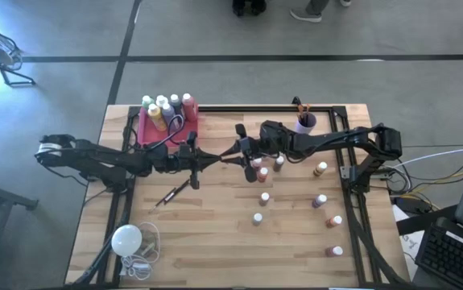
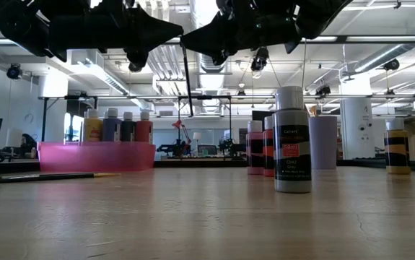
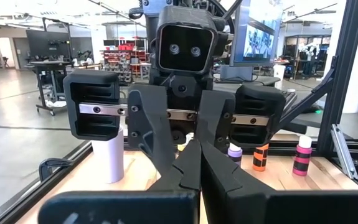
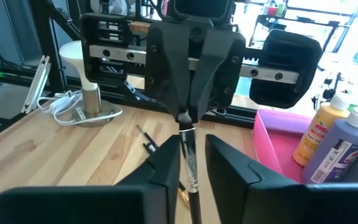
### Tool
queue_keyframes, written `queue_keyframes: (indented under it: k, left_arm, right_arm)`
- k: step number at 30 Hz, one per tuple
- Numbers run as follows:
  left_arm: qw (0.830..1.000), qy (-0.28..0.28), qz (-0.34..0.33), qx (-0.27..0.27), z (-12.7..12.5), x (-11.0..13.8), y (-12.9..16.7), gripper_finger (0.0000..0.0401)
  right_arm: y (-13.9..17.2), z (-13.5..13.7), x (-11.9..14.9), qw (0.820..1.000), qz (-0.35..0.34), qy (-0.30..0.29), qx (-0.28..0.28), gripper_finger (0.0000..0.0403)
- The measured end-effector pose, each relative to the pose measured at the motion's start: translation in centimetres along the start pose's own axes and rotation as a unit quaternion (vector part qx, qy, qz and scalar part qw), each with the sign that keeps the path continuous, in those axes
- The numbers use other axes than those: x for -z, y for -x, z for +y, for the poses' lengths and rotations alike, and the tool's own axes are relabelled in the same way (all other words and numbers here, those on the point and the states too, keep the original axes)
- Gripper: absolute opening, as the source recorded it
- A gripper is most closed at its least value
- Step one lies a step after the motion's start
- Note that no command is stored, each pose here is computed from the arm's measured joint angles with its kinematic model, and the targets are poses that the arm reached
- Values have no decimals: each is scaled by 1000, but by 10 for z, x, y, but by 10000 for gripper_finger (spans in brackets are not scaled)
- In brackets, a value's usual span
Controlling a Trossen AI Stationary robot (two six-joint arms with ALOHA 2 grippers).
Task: Pick & Place Paint Supplies
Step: Put the silver paint brush into the purple cup
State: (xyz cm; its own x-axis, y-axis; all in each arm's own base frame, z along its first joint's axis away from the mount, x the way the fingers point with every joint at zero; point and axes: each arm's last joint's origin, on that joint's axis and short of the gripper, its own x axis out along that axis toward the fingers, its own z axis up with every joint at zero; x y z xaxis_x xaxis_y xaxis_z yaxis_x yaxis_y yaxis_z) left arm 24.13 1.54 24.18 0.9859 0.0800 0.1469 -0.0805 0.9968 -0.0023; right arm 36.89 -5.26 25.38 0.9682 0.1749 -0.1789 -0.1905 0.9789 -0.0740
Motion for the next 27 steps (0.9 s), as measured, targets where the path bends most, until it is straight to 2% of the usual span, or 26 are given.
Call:
queue_keyframes:
  k: [6, 17, 27]
  left_arm:
    - [1000, 0, 0, -1, 0, 0, 0, 0]
    - [1000, 0, 3, -1, 0, 1, 0, 1]
    - [1000, 0, 3, 0, 0, 1, 0, 22]
  right_arm:
    - [0, 0, 1, 1000, 2, 1, -1, 18]
    - [0, 0, 1, 1000, 4, 0, -1, 11]
    - [0, 0, 1, 1000, 4, 0, 1, 9]
